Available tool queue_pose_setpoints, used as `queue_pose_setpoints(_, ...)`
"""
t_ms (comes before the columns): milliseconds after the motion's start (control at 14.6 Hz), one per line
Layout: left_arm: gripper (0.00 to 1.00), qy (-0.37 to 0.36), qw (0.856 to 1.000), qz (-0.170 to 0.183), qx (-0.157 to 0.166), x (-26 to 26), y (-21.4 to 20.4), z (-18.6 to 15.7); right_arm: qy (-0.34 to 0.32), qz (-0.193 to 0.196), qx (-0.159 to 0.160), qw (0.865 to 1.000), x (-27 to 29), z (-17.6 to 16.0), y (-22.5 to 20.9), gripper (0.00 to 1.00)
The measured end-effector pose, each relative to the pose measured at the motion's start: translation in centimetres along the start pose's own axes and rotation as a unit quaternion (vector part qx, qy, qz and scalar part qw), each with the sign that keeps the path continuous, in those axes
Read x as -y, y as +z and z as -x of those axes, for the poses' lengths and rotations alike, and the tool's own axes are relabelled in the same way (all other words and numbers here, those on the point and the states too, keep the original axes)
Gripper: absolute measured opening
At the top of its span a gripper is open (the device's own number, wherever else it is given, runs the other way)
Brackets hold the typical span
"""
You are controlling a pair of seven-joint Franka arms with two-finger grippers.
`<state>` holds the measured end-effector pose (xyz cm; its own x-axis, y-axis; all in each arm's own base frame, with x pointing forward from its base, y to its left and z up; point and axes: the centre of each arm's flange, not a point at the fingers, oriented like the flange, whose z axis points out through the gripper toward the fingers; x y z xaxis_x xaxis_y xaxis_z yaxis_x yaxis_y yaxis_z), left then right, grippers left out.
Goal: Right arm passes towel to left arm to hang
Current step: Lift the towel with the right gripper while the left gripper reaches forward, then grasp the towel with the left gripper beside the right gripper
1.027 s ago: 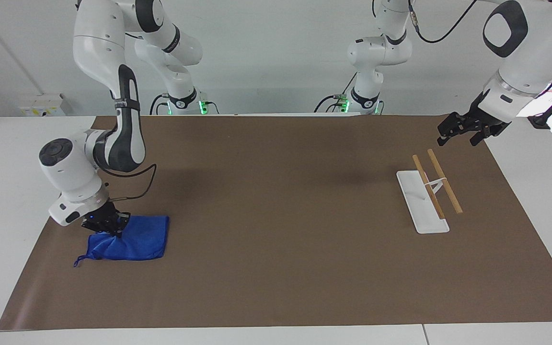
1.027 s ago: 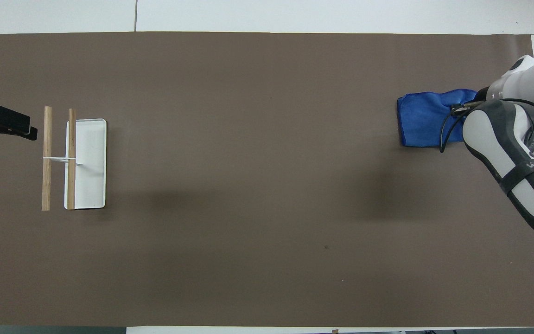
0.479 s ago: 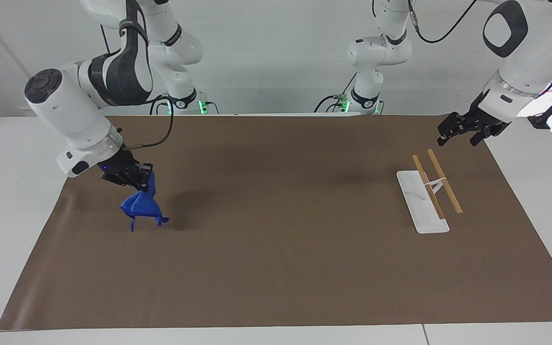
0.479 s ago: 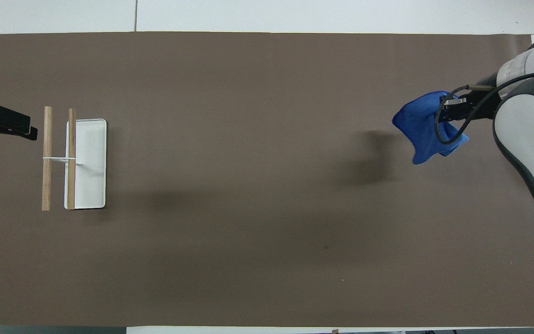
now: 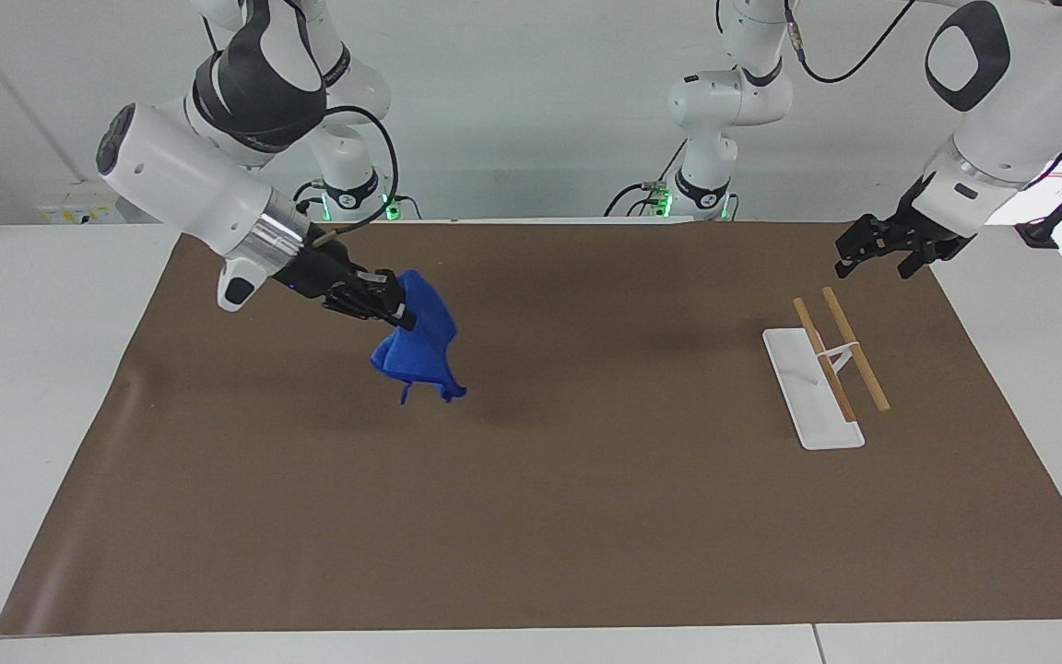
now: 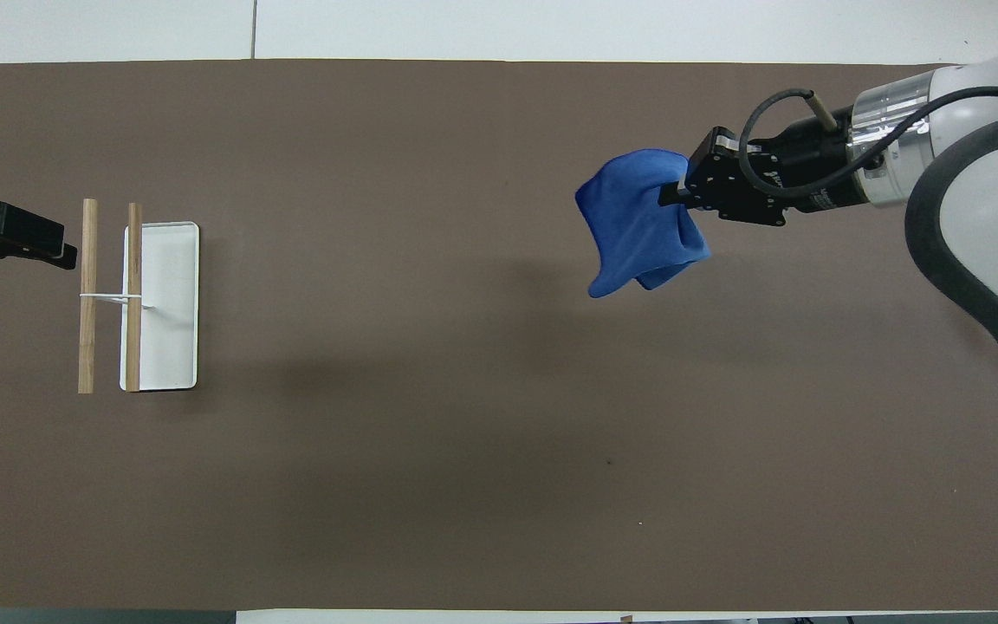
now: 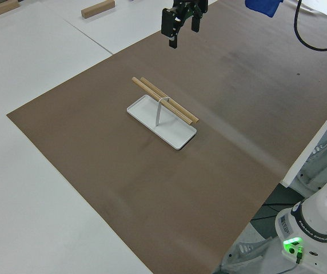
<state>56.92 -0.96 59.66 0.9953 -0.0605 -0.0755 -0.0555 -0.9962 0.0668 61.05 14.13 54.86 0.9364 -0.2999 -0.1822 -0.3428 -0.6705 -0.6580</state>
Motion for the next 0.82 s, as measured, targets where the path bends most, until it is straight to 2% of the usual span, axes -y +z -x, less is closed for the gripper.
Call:
queue_pose_setpoints(205,1.00,-0.012,1.000,0.000,-0.012,-0.2,0.3,-0.4,0.029,-0.077,-0.008,0.997,4.4,2.0,2.6,0.07)
queue_pose_setpoints(411,1.00,-0.032,0.999,0.010,-0.024,-1.1,0.7,-0.6,0.056,-0.155,-0.002,0.986,7.9,4.3,5.0,0.07)
queue_pose_setpoints(616,1.00,-0.094,0.993,0.072,-0.022,-3.9,2.5,-0.4,0.072,-0.198,0.012,0.977,10.3,6.5,6.9,0.07)
queue_pose_setpoints(822,1.00,-0.172,0.972,0.158,-0.011,-5.3,4.5,-0.6,0.091,-0.235,0.022,0.968,11.7,8.0,8.0,0.07)
